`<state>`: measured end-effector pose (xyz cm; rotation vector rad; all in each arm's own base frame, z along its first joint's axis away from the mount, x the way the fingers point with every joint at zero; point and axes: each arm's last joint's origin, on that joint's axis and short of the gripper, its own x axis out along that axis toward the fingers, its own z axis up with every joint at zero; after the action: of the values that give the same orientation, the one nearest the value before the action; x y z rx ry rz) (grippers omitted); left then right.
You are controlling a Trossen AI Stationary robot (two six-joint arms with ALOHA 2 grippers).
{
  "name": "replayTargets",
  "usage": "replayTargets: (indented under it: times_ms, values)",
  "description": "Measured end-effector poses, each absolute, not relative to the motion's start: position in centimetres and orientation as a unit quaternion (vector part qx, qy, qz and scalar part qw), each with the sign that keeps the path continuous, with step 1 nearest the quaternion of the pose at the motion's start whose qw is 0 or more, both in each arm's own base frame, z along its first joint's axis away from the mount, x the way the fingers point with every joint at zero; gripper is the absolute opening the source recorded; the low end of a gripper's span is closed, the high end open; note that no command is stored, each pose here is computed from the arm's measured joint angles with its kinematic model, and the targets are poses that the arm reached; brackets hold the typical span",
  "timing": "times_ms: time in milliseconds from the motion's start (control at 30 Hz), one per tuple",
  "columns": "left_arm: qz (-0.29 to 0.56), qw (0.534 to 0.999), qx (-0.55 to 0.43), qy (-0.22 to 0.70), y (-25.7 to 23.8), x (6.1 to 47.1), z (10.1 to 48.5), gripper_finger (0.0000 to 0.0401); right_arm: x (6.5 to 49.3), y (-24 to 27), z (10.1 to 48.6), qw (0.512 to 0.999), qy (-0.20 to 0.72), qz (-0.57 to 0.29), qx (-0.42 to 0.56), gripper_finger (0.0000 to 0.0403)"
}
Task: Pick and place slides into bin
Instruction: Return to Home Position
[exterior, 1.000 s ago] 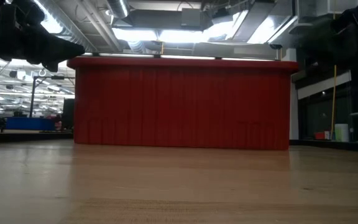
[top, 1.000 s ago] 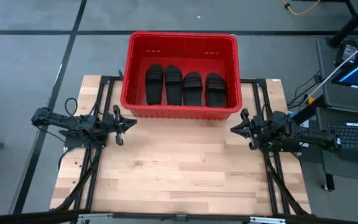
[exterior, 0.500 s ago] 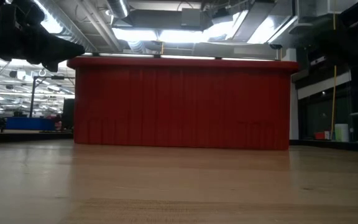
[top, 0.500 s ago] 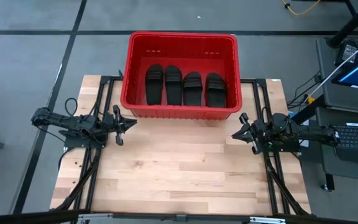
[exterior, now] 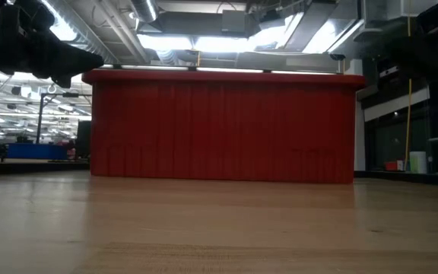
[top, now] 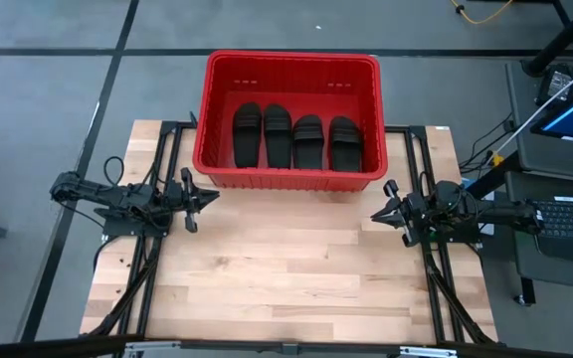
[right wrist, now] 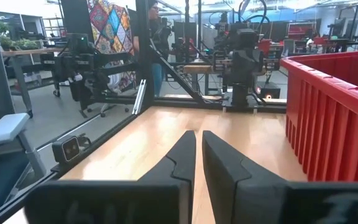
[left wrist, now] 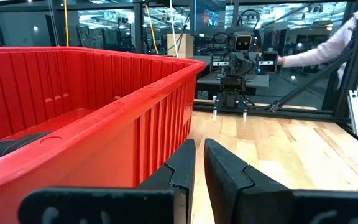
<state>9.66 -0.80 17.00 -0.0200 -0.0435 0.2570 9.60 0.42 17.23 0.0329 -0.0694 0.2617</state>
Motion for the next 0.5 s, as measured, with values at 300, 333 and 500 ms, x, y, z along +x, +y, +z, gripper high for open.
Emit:
replayTargets:
  times_ms: [300,333,500]
  values:
    - [0.128,0.991,-0.01,-0.022,-0.8,9.66,17.0,0.0029,9.6,0.42,17.23,0.991,-0.035,0.13,0.017,0.0032]
    - [0.128,0.991,-0.01,-0.022,-0.79,9.66,17.0,0.003,9.6,0.42,17.23,0.991,-0.035,0.13,0.016,0.0032]
    - [0.128,0.991,-0.01,-0.022,-0.8,9.66,17.0,0.0031,9.6,0.42,17.23,0.991,-0.035,0.13,0.016,0.0032]
